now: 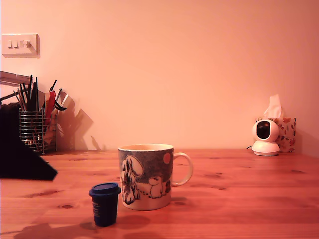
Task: Pick up the coffee capsules on the table and drop them inside the coffee cup
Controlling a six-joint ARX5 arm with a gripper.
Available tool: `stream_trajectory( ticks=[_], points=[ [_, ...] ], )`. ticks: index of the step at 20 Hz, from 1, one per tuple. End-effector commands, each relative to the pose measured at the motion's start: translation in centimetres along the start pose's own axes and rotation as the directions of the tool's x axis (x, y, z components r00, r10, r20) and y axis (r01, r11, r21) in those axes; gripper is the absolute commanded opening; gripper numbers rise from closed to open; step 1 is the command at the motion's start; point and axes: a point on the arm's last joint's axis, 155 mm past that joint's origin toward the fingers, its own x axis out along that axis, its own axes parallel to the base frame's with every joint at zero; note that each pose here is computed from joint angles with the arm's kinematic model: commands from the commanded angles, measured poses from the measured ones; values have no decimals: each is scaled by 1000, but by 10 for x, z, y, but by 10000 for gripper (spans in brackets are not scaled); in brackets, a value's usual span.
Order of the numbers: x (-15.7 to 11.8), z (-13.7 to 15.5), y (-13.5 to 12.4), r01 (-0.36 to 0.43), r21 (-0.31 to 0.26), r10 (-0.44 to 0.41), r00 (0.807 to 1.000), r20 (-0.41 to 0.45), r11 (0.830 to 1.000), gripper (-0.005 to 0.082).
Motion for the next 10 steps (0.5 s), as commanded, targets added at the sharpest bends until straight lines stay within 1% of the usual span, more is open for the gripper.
stream_trajectory(
  ticks=[1, 7, 9, 10],
  points=[
    [3, 3, -4, 24, 23, -24, 1000, 10, 999, 531],
    [11, 1, -13, 87, 33, -87, 996, 9, 996, 528],
    [14, 1, -16, 106, 64, -107, 994, 10, 992, 528],
    [16, 0, -16, 108, 64, -109, 994, 6, 992, 528]
  ],
)
